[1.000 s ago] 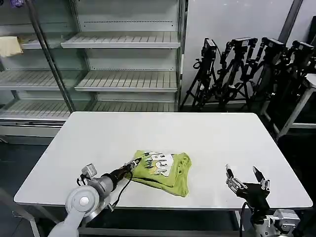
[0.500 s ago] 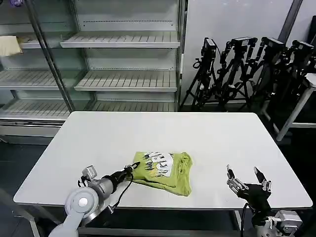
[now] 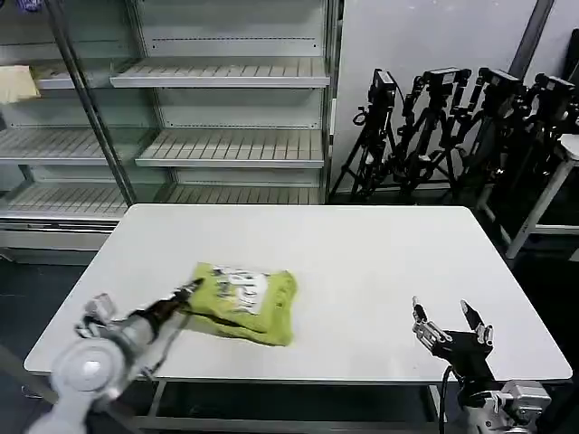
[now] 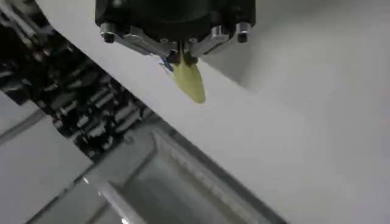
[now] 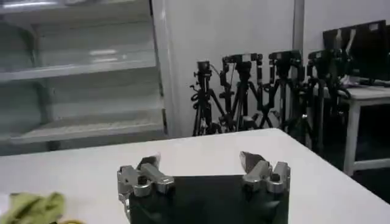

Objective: Fold and organize the clothes.

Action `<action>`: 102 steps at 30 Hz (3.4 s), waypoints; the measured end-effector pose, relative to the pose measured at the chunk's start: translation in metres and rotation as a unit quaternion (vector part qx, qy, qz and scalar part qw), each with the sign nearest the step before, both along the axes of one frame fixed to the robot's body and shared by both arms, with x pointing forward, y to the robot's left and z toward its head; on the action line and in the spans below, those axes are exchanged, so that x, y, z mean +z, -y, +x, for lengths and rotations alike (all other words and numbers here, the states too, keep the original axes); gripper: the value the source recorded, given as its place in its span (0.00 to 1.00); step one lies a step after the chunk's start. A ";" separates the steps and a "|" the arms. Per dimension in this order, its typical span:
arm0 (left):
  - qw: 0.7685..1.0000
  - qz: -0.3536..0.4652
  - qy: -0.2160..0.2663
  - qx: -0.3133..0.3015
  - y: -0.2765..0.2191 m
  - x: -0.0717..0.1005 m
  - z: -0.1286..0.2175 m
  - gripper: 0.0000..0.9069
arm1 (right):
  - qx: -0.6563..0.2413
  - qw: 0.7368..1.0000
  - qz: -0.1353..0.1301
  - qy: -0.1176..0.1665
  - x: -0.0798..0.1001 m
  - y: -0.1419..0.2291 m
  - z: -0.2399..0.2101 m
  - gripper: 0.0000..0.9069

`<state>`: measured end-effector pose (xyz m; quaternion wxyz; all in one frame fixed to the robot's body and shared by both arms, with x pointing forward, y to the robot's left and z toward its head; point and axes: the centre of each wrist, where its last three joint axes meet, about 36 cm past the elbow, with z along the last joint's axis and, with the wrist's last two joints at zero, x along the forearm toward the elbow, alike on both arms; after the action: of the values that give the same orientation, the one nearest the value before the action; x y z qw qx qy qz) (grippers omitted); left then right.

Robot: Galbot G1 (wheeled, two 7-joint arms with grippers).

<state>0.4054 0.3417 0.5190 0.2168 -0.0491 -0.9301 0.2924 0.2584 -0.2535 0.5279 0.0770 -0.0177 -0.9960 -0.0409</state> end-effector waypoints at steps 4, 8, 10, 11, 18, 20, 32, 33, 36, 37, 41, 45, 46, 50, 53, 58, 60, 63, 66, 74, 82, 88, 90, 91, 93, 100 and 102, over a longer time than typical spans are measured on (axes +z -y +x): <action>0.996 0.075 0.050 0.021 -0.026 0.040 -0.006 0.02 | 0.004 1.000 0.002 0.003 -0.001 -0.002 0.004 1.00; 0.983 0.159 0.095 0.014 -0.027 0.073 -0.016 0.02 | 0.008 1.000 0.007 0.006 -0.001 -0.006 0.008 1.00; 0.974 0.198 0.108 0.006 -0.019 0.078 -0.021 0.02 | 0.009 1.000 0.009 0.005 -0.003 -0.007 0.008 1.00; 0.969 0.220 0.111 0.001 -0.014 0.077 -0.023 0.02 | 0.009 1.000 0.009 0.006 -0.003 -0.008 0.008 1.00; 0.938 0.329 0.101 -0.049 0.040 0.019 -0.028 0.02 | 0.006 1.000 0.008 0.010 -0.003 -0.008 0.004 1.00; 0.929 0.350 0.096 -0.068 0.060 -0.002 -0.029 0.02 | 0.004 1.000 0.006 0.011 -0.002 -0.007 0.002 1.00; 0.913 0.346 0.129 -0.176 0.182 -0.046 -0.026 0.02 | -0.012 1.000 0.003 0.012 0.002 -0.004 -0.006 1.00; 0.913 0.342 0.131 -0.182 0.190 -0.048 -0.025 0.02 | -0.013 1.000 0.003 0.012 0.002 -0.004 -0.007 1.00; 0.913 0.331 0.135 -0.194 0.211 -0.051 -0.017 0.21 | -0.016 1.000 0.003 0.011 0.003 -0.003 -0.009 1.00; 0.914 0.327 0.136 -0.200 0.218 -0.052 -0.014 0.92 | -0.018 1.000 0.003 0.010 0.004 -0.003 -0.010 1.00; 0.916 0.308 0.142 -0.216 0.242 -0.052 -0.005 1.00 | -0.020 1.000 0.002 0.008 0.004 -0.004 -0.012 1.00; 0.922 0.274 0.153 -0.227 0.259 -0.048 -0.002 1.00 | -0.022 1.000 -0.001 0.007 0.004 -0.005 -0.014 1.00; 0.924 0.265 0.155 -0.228 0.262 -0.047 -0.001 1.00 | -0.023 1.000 -0.002 0.008 0.005 -0.005 -0.014 1.00; 0.935 0.215 0.166 -0.229 0.270 -0.041 0.000 1.00 | -0.022 1.000 -0.007 0.010 0.006 -0.005 -0.015 1.00; 0.942 0.184 0.175 -0.219 0.267 -0.034 -0.001 1.00 | -0.021 1.000 -0.011 0.012 0.007 -0.005 -0.015 1.00; 0.953 0.159 0.182 -0.183 0.242 -0.023 -0.007 1.00 | -0.017 1.000 -0.020 0.016 0.008 -0.005 -0.015 1.00; 0.957 0.159 0.180 -0.161 0.225 -0.020 -0.011 1.00 | -0.014 0.999 -0.023 0.018 0.008 -0.005 -0.014 1.00; 0.964 0.165 0.167 -0.125 0.194 -0.016 -0.018 1.00 | -0.008 0.999 -0.026 0.018 0.008 -0.006 -0.012 1.00; 0.970 0.172 0.145 -0.091 0.162 -0.013 -0.028 1.00 | -0.002 0.999 -0.028 0.019 0.008 -0.007 -0.011 1.00; 0.982 0.166 0.072 -0.045 0.114 -0.018 -0.068 1.00 | 0.007 0.999 -0.031 0.021 0.007 -0.009 -0.007 1.00; 0.980 0.191 0.033 -0.051 0.100 -0.030 -0.088 1.00 | 0.007 0.999 -0.032 0.023 0.006 -0.009 -0.008 1.00; 0.967 0.247 0.032 -0.057 0.099 -0.041 -0.089 1.00 | 0.004 0.999 -0.033 0.025 0.008 -0.008 -0.010 1.00; 0.960 0.269 0.040 -0.058 0.100 -0.044 -0.088 1.00 | 0.003 0.999 -0.033 0.025 0.009 -0.008 -0.011 1.00; 0.957 0.281 0.045 -0.056 0.100 -0.045 -0.087 1.00 | 0.002 0.999 -0.033 0.026 0.009 -0.007 -0.011 1.00; 0.949 0.306 0.059 -0.053 0.101 -0.049 -0.086 1.00 | 0.001 0.999 -0.034 0.026 0.010 -0.007 -0.012 1.00; 0.908 0.397 0.124 -0.053 0.108 -0.062 -0.082 1.00 | -0.003 0.999 -0.035 0.027 0.012 -0.006 -0.014 1.00; 0.894 0.421 0.143 -0.057 0.110 -0.065 -0.081 1.00 | -0.004 0.999 -0.035 0.027 0.012 -0.006 -0.015 1.00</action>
<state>0.3242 0.2315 0.4544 0.0985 -0.0475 -0.9827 -0.1493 0.2433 -0.2476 0.5400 0.0489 -0.0236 -0.9985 -0.0073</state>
